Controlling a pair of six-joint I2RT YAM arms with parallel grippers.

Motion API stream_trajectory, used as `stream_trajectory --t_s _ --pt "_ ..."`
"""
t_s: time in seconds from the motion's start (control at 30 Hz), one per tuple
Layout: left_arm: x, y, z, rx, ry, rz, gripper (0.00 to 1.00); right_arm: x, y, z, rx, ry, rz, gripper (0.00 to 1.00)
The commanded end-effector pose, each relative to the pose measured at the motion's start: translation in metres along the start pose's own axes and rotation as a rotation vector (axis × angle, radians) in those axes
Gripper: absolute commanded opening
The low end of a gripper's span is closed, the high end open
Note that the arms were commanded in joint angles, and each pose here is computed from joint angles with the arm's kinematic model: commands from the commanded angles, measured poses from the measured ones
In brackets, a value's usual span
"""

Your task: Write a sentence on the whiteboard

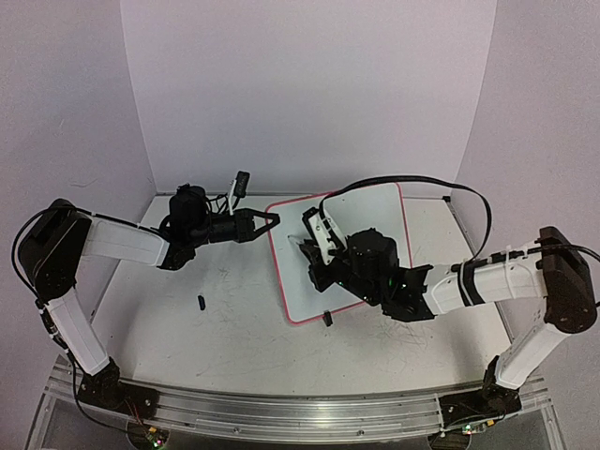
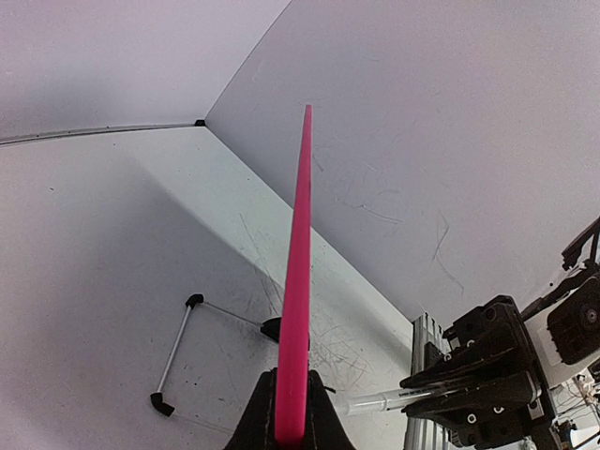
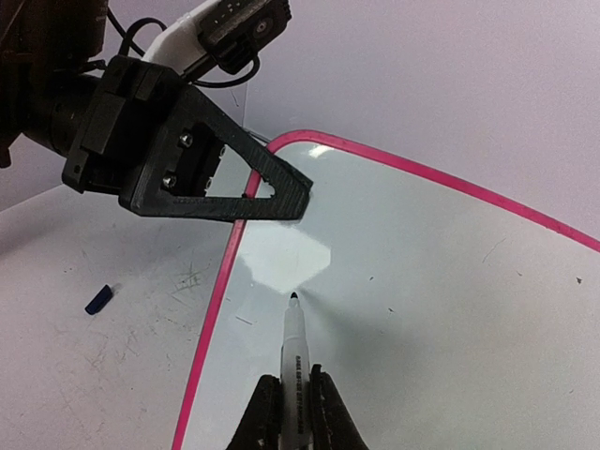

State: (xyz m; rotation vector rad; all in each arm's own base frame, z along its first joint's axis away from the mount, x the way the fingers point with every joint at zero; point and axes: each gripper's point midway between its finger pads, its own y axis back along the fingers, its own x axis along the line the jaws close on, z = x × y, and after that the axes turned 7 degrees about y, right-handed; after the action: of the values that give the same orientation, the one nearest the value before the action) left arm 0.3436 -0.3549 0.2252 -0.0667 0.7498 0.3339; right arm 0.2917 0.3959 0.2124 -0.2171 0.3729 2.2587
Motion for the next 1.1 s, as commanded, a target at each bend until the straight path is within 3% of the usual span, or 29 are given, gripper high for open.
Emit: stream_trajectory --t_s 0.0,1.07 --pt "0.0 -0.004 -0.015 0.055 -0.001 0.022 0.0 -0.003 -0.003 0.025 -0.064 -0.014 -0.021 0.0" --pt "-0.004 -0.004 -0.016 0.058 -0.009 0.012 0.0 -0.004 -0.015 0.02 -0.046 -0.006 -0.052 0.0"
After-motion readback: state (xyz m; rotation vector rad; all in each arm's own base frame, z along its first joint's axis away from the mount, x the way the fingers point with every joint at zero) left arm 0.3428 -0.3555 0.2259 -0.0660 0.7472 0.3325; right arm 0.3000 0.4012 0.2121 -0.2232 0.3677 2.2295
